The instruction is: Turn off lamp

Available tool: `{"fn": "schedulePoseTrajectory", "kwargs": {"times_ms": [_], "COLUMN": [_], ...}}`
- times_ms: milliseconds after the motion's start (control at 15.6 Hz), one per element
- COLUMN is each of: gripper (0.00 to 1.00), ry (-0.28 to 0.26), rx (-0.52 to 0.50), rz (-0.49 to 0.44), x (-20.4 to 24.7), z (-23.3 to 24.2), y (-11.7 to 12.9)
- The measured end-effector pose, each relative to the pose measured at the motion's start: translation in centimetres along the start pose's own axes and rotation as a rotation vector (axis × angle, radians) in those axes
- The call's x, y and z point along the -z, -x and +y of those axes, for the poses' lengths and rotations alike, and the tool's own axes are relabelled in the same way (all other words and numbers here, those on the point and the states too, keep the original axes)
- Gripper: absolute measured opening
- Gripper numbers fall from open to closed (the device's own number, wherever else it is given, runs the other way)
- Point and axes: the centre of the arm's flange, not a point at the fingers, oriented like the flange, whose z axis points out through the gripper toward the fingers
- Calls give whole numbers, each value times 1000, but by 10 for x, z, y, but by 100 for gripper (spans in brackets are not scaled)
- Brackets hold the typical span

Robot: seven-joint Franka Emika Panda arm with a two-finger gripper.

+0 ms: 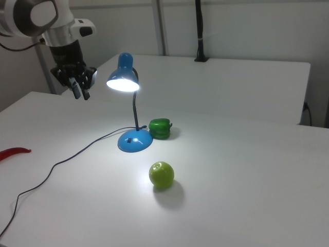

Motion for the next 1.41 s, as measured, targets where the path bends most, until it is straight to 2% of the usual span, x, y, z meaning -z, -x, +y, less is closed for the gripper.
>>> {"fn": "schedulePoseTrajectory", "kwargs": {"times_ms": [64,128,192,320,640,1023,1407], "gripper": [22,17,17,5,1,1,1], "ry": [0,0,0,-1,-7,-11,-1], "rx": [1,1,1,0,-1,-22,-32], "rz": [0,0,0,-1,-19,-1,55], "x": [0,0,0,-1,-14,-64,-117], "z": [0,0,0,0,0,2,5], "y": [0,0,0,0,-1,-12,-24]}}
